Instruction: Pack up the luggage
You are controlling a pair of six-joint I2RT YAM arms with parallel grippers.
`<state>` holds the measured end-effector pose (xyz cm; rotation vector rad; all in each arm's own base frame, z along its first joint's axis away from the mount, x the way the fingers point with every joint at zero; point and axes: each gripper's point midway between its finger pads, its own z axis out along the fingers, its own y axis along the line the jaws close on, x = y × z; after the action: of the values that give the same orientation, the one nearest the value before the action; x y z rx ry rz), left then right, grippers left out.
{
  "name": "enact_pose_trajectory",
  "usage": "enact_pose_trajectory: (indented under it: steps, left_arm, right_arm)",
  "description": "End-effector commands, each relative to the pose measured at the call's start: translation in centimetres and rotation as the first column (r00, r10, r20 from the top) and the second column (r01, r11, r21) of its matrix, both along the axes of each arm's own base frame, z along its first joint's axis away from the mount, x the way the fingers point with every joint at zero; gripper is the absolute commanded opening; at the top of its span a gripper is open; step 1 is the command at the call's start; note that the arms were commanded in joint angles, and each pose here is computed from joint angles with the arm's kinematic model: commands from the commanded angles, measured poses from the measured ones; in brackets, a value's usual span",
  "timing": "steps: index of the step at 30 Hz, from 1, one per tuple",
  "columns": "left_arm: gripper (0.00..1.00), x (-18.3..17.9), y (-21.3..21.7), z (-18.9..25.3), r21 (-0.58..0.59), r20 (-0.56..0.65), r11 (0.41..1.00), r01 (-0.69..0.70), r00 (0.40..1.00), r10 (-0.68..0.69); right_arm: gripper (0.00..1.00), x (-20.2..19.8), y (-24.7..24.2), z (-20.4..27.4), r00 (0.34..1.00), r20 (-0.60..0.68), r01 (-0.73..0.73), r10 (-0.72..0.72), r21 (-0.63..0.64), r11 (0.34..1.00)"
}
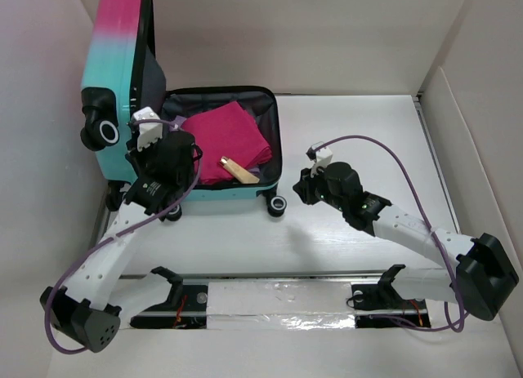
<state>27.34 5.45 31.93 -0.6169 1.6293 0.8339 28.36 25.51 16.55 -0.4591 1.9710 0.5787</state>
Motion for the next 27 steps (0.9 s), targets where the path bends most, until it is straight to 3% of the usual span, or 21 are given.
enact_pose_trajectory:
  steps: [1,2,3,5,6,12,15,20,23,26,27]
  left_arm:
    - [0.0,2.6,-7.2,-2.5,-0.241,0.059,0.887,0.394,0.918,-0.392]
    - [0.0,2.7,-7.9,-3.4,-0.255,0.054,0.862,0.439,0.896,-0.441]
    - [0.0,2.6,-9.7,-3.5,-0.288,0.073,0.79,0.542,0.835,-0.546]
    - [0.0,2.6,-11.5,-4.3,-0.284,0.038,0.714,0.64,0.751,-0.659]
    - [0.0,2.5,-13.0,-4.7,-0.309,0.031,0.647,0.697,0.688,-0.725]
    - [0.0,3.4,-15.9,-4.6,-0.304,0.011,0.535,0.788,0.565,-0.825]
    - [0.0,4.6,-16.8,-4.7,-0.311,0.004,0.525,0.792,0.553,-0.833]
    - [0.0,5.9,-19.6,-5.7,-0.354,0.019,0.44,0.825,0.477,-0.879]
    - [0.0,6.2,-20.5,-5.2,-0.358,0.059,0.399,0.844,0.447,-0.893]
    - [0.01,5.9,-22.3,-4.4,-0.369,0.076,0.307,0.877,0.357,-0.931]
    - [0.07,5.3,-23.6,-4.7,-0.394,0.075,0.231,0.889,0.282,-0.957]
  right_arm:
    - [0.27,1.1,0.5,2.5,0.998,0.064,0.017,-0.019,0.026,1.0]
    - [0.28,1.2,0.4,2.5,0.997,0.065,0.026,-0.027,0.023,0.999]
    - [0.29,1.3,0.3,2.4,0.997,0.063,0.033,-0.034,0.021,0.999]
    - [0.31,1.4,0.1,2.4,0.997,0.063,0.047,-0.049,0.021,0.999]
    - [0.32,1.4,0.1,2.4,0.997,0.062,0.049,-0.051,0.026,0.998]
    - [0.34,1.4,0.2,2.2,0.997,0.059,0.052,-0.054,0.039,0.998]
    - [0.35,2.2,-0.6,1.6,0.994,0.046,0.096,-0.097,0.03,0.995]
    - [0.52,2.9,-1.6,1.2,0.993,0.031,0.115,-0.117,0.051,0.992]
    - [0.54,2.5,-1.1,1.4,0.996,0.032,0.081,-0.083,0.068,0.994]
    - [0.54,2.6,-1.1,1.4,0.996,0.033,0.083,-0.085,0.066,0.994]
    - [0.54,2.8,-1.5,1.5,0.994,0.034,0.098,-0.1,0.065,0.993]
